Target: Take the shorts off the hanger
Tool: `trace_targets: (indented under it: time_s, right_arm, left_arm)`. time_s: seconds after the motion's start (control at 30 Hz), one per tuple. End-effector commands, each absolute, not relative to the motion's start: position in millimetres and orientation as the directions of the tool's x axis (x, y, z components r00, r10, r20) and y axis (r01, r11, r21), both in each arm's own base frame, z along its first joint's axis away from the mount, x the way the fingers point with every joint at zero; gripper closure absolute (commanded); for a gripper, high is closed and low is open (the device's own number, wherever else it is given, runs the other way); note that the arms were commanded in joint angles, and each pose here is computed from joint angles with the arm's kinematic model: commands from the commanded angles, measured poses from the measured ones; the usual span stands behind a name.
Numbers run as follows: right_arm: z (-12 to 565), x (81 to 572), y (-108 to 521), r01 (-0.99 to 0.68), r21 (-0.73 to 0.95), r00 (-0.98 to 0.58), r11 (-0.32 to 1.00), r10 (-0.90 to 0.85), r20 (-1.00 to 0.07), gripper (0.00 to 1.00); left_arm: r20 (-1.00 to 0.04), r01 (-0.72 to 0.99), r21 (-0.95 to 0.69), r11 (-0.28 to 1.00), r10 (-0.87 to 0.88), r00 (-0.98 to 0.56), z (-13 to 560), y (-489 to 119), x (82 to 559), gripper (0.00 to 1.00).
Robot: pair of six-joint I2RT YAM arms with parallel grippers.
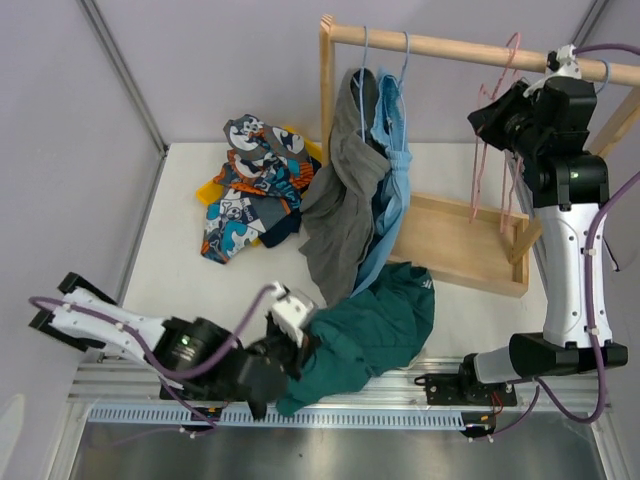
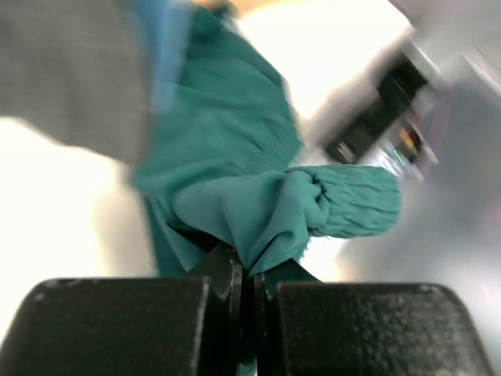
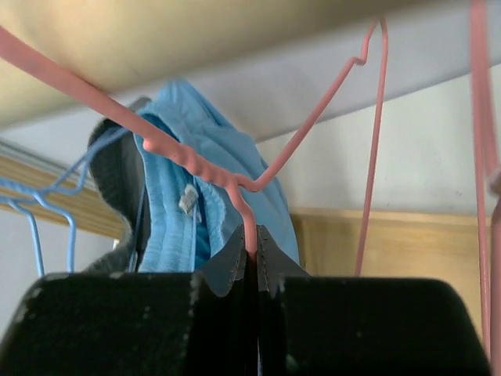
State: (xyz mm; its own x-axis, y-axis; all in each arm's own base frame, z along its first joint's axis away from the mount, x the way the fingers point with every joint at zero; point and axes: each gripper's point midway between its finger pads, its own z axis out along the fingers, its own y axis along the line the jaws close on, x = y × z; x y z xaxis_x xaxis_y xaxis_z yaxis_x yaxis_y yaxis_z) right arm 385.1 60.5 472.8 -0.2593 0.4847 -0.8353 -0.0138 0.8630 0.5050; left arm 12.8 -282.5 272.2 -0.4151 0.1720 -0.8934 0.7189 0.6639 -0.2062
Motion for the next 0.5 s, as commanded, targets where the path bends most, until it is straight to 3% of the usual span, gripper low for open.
trace_targets:
  time_s: [0.0, 0.17, 0.2, 0.23, 0.27, 0.3, 0.37, 0.4, 0.47]
  right_arm:
    - [482, 378, 70, -0.098, 0.530, -0.226, 0.842, 0.500, -0.836, 1.00]
    - [465, 356, 68, -0.087, 0.536, -0.239, 0.840, 0.505, -0.829, 1.00]
    - [464, 353, 67, -0.083, 0.532, -0.238, 0.843, 0.502, -0.832, 1.00]
    - [464, 350, 66, -0.083, 0.528, -0.235, 0.845, 0.498, -0.835, 0.95]
    - [462, 342, 64, -0.077, 0.524, -0.237, 0.849, 0.494, -0.836, 0.63]
    - [462, 339, 62, -0.070, 0.521, -0.231, 0.851, 0.494, -0.838, 0.41]
    - [462, 325, 59, -0.060, 0.508, -0.223, 0.859, 0.485, -0.846, 0.10]
    - [461, 321, 56, -0.048, 0.502, -0.215, 0.863, 0.482, -0.849, 0.03]
    - [464, 304, 51, -0.045, 0.486, -0.196, 0.873, 0.469, -0.861, 0.01]
  left_arm:
    - [-0.928, 0.608, -0.269, 0.747, -0.031, -0.372, 333, -246, 77, 1.00]
    - [-0.975, 0.495, -0.207, 0.844, -0.139, -0.172, 412, -193, 156, 1.00]
    - [-0.987, 0.516, -0.151, 0.843, -0.095, -0.133, 419, -192, 163, 1.00]
    - [-0.990, 0.435, -0.136, 0.890, -0.100, -0.103, 426, -173, 187, 1.00]
    - [-0.990, 0.422, -0.137, 0.896, -0.114, -0.079, 443, -172, 197, 1.00]
    - [-0.994, 0.442, -0.103, 0.891, -0.082, -0.066, 447, -174, 205, 1.00]
    - [-0.997, 0.351, -0.079, 0.933, -0.069, -0.041, 463, -159, 240, 1.00]
    - [-0.997, 0.366, -0.077, 0.927, -0.074, -0.022, 476, -158, 247, 1.00]
    - [-0.997, 0.280, -0.071, 0.957, -0.072, -0.008, 483, -136, 277, 1.00]
